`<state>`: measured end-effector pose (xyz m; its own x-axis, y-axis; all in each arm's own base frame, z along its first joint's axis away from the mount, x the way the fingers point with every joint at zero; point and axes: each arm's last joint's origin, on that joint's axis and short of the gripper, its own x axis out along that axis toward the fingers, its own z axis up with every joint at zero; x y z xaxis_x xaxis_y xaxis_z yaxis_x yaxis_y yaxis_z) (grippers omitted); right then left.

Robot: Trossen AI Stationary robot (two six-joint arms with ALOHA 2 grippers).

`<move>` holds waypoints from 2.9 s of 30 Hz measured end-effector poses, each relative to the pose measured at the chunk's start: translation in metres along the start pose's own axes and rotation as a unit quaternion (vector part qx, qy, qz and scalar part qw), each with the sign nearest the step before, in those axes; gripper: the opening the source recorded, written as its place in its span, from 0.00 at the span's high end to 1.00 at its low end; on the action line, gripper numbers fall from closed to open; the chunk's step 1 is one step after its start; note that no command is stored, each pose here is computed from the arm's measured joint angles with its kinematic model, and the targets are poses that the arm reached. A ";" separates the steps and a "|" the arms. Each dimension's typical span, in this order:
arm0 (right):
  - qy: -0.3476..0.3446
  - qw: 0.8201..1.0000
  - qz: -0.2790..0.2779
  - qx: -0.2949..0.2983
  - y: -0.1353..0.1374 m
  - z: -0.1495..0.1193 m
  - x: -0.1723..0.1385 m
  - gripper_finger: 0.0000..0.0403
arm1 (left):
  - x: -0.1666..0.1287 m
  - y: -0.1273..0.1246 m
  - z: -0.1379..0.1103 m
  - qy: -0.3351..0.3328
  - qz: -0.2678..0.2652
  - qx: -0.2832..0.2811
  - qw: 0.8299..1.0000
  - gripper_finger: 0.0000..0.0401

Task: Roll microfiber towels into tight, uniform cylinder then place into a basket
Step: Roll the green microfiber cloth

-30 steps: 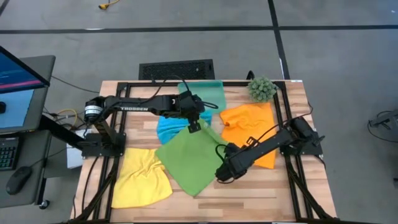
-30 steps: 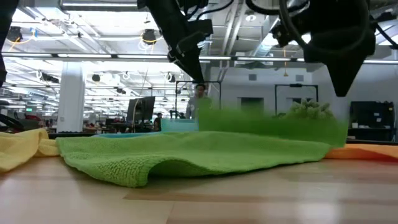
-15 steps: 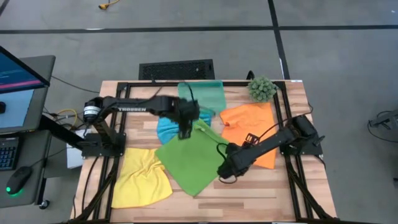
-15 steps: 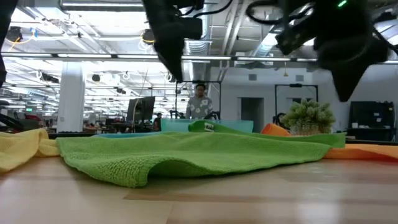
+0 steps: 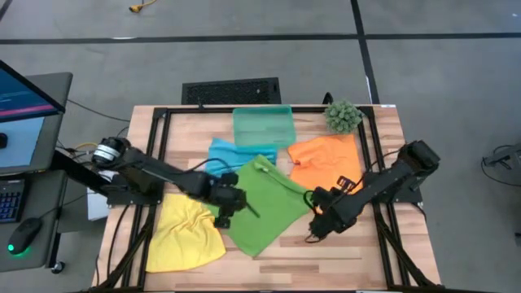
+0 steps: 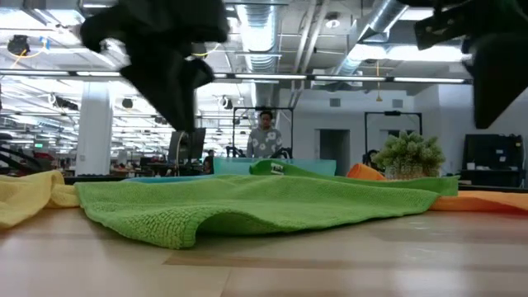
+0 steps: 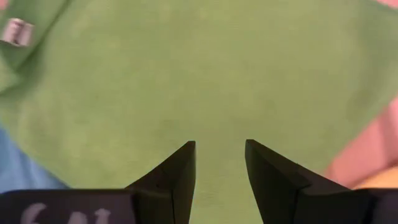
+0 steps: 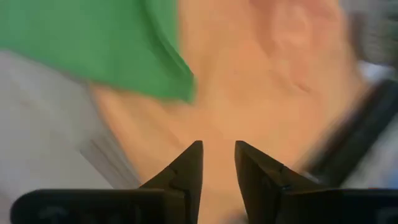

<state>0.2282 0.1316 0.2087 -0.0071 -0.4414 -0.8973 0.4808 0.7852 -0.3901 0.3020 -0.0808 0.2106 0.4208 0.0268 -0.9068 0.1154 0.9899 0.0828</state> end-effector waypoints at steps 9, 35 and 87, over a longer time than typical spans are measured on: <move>-0.144 0.981 0.120 0.046 -0.013 0.045 0.020 0.78 | 0.014 -0.016 -0.046 -0.143 0.011 -0.066 0.988 0.67; -0.174 0.968 0.173 0.046 -0.020 0.143 0.115 0.99 | 0.073 -0.020 -0.079 -0.208 -0.036 -0.155 0.965 0.67; -0.106 0.985 0.065 0.118 -0.042 0.137 0.137 0.99 | 0.079 -0.023 -0.090 -0.149 -0.034 -0.185 0.971 0.67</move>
<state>0.3269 -0.0206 0.1306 0.2393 -0.4442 -0.8634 0.6567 0.7290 -0.1931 0.2517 -0.0890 0.1002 0.6707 -0.0270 -0.7412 -0.1557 0.9720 -0.1763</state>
